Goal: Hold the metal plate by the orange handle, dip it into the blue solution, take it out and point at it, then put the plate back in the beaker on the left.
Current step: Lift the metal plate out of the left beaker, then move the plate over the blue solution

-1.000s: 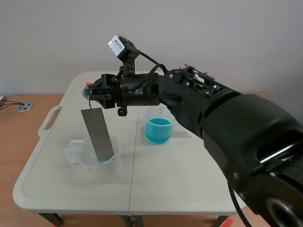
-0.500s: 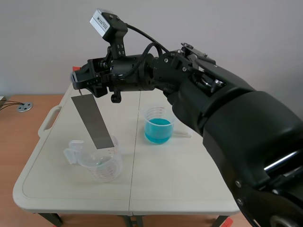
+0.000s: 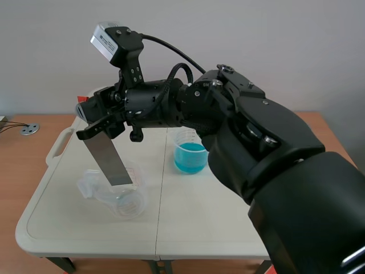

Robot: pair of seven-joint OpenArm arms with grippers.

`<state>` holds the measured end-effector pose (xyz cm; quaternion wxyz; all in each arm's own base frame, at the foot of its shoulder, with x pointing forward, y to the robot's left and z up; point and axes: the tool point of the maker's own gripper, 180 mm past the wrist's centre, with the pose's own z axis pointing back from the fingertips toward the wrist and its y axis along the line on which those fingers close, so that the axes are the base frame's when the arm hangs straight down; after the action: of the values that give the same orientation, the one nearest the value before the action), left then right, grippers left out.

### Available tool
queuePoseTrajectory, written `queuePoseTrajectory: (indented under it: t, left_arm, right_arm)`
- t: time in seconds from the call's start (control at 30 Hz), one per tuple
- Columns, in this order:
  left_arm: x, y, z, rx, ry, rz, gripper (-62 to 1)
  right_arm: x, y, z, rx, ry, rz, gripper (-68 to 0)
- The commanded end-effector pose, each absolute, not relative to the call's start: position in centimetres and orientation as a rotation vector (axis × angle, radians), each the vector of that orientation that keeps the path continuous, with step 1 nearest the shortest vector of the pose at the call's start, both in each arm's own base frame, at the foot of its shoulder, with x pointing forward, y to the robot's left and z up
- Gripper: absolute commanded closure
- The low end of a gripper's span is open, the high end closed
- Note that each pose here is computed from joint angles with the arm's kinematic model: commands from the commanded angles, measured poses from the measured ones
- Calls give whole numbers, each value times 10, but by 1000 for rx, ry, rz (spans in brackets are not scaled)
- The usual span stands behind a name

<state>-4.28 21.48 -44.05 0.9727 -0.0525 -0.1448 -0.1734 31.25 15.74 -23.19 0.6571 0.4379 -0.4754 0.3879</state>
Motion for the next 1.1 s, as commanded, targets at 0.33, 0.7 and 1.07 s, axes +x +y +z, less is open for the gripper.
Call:
queuePoseTrajectory:
  t: [0.33,0.7,1.07]
  left_arm:
    - [-41,211,-438,-117,-304,-348,-15]
    - [-40,211,-438,-116,-306,-348,-15]
    - [-21,212,-439,-103,-347,-361,-15]
  right_arm:
    - [304,158,-185,978,-1230,959,-13]
    - [293,150,-153,943,-1336,1015,-13]
    - [296,125,-125,858,-1447,1049,-13]
